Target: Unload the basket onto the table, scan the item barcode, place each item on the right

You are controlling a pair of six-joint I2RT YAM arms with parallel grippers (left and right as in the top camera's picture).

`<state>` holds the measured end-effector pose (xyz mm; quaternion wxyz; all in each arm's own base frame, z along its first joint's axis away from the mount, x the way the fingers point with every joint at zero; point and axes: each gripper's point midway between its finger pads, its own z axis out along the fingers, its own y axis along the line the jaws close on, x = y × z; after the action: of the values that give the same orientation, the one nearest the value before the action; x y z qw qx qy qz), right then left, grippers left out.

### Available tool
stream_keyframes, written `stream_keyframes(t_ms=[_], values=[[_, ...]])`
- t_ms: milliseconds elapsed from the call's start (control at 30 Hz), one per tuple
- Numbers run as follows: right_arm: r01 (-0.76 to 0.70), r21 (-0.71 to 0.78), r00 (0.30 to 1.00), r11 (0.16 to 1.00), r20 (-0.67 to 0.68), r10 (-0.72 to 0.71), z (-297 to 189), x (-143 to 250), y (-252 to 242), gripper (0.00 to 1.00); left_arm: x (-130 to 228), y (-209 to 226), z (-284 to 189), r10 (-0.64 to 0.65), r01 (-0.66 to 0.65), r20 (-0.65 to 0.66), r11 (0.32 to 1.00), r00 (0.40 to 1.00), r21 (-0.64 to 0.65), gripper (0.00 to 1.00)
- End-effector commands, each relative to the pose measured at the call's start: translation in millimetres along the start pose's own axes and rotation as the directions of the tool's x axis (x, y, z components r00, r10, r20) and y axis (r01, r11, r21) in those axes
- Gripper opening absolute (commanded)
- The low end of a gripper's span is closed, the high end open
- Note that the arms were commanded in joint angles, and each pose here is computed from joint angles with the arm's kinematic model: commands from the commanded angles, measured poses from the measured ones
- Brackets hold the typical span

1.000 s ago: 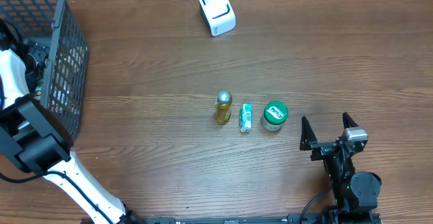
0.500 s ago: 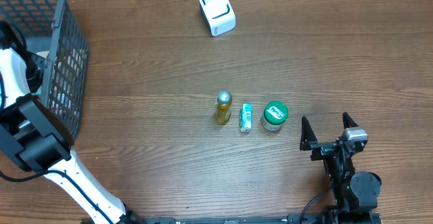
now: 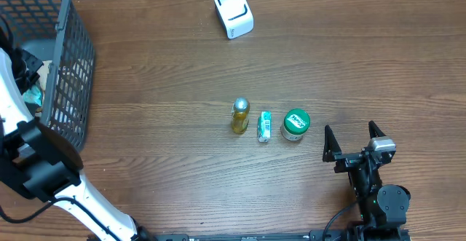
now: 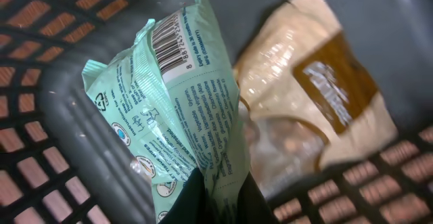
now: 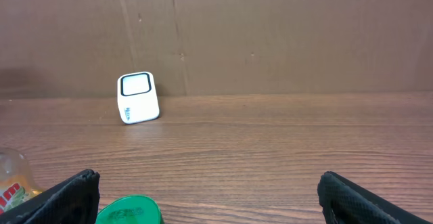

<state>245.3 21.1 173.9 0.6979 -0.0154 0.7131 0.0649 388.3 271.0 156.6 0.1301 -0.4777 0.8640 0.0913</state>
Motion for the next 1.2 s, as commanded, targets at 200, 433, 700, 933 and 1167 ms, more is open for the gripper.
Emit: stream_keyframes(t_ms=[200,433,700,933,1167], values=[[0.005,0.006,1.000,1.000,0.001,-0.005,0,3,-2,1.00,39,-17,31,0.329,-0.331,-0.080,0.944,0.941,-0.009,0.04],[0.005,0.006,1.000,1.000,0.001,-0.005,0,3,-2,1.00,64,-18,57,0.361,-0.366,-0.134,0.930,0.923,-0.012,0.18],[0.005,0.006,1.000,1.000,0.001,-0.005,0,3,-2,1.00,54,-41,41,0.356,-0.347,-0.092,0.932,0.930,0.105,0.77],[0.005,0.006,1.000,1.000,0.001,-0.005,0,3,-2,1.00,27,-51,0,0.324,-0.318,-0.014,0.935,0.946,0.155,1.00],[0.005,0.006,1.000,1.000,0.001,-0.005,0,3,-2,1.00,21,-37,-6,0.248,-0.241,-0.034,0.960,0.968,0.142,0.99]])
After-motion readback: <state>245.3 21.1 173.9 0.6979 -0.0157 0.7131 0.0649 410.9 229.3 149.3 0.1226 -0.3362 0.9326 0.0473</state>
